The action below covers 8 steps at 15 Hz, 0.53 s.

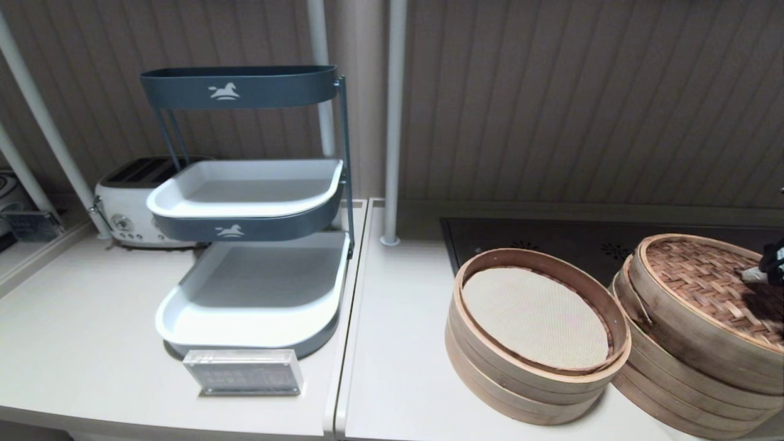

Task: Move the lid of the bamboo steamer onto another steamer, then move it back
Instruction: Put the steamer

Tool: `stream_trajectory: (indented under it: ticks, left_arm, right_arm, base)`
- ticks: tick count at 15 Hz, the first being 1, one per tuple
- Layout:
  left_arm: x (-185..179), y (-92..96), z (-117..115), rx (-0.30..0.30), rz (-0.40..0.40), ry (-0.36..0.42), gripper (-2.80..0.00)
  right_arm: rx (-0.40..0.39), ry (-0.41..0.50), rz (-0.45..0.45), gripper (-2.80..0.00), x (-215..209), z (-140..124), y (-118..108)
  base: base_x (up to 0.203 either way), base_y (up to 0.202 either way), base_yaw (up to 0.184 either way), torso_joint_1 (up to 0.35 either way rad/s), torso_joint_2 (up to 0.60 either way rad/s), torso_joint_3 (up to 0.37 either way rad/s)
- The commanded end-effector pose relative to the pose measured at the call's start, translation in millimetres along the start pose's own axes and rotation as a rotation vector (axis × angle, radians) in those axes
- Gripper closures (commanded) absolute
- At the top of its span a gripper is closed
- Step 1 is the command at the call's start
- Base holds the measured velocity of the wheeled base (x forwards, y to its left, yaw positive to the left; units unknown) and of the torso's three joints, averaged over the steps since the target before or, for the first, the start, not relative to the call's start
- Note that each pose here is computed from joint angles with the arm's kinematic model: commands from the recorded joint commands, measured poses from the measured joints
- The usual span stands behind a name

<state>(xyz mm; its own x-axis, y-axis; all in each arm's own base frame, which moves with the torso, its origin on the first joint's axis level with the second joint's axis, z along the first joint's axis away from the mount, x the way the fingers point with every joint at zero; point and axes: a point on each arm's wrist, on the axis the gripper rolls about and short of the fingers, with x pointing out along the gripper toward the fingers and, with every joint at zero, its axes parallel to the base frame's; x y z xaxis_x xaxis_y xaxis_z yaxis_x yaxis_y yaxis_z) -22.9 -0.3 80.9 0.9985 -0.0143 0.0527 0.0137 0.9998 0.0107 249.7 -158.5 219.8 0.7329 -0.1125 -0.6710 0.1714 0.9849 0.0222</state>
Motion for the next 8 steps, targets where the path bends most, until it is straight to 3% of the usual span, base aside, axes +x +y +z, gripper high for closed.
stream_trajectory:
  ticks: [1, 8]
  left_arm:
    - [1.5, -0.1, -7.7, 0.0, 0.0, 0.024, 0.0]
    - [1.5, -0.1, -7.8, -0.001, 0.0, 0.024, 0.0]
  right_arm:
    - [0.001, 0.01, 0.004, 0.0, 1.2, -2.1, 0.3]
    - [-0.009, 0.002, 0.009, 0.0, -0.8, -1.2, 2.8]
  base:
    - [0.0, 0.0, 0.0, 0.0, 0.0, 0.0]
    - [0.0, 0.0, 0.0, 0.0, 0.0, 0.0]
